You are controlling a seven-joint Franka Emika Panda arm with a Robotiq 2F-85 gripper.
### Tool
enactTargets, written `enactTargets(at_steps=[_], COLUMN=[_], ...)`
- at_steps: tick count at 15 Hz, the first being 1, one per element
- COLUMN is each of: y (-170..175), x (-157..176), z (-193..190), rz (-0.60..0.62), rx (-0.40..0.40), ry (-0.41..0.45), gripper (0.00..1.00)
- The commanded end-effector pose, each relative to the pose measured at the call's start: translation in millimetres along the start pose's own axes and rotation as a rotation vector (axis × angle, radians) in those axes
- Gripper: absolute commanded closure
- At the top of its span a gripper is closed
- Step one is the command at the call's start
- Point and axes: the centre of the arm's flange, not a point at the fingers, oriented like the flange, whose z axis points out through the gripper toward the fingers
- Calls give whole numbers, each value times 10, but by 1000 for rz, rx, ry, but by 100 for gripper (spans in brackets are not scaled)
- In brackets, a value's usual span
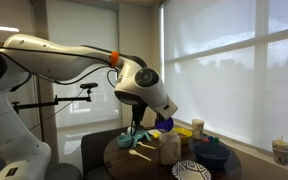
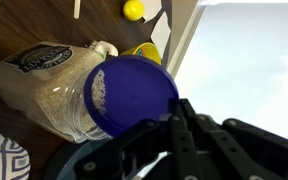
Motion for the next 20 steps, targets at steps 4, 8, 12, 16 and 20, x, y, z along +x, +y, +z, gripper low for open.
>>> enactTargets(at_steps=[4, 8, 12, 16, 20], y=[125, 226, 372, 440, 574], x=[34, 89, 152, 188, 214], z=[4, -53, -119, -122, -117], rz=[10, 9, 4, -7, 22], rx=[40, 125, 189, 289, 357], ry=[-23, -50, -71, -69, -83], gripper=[99, 99, 99, 99, 99])
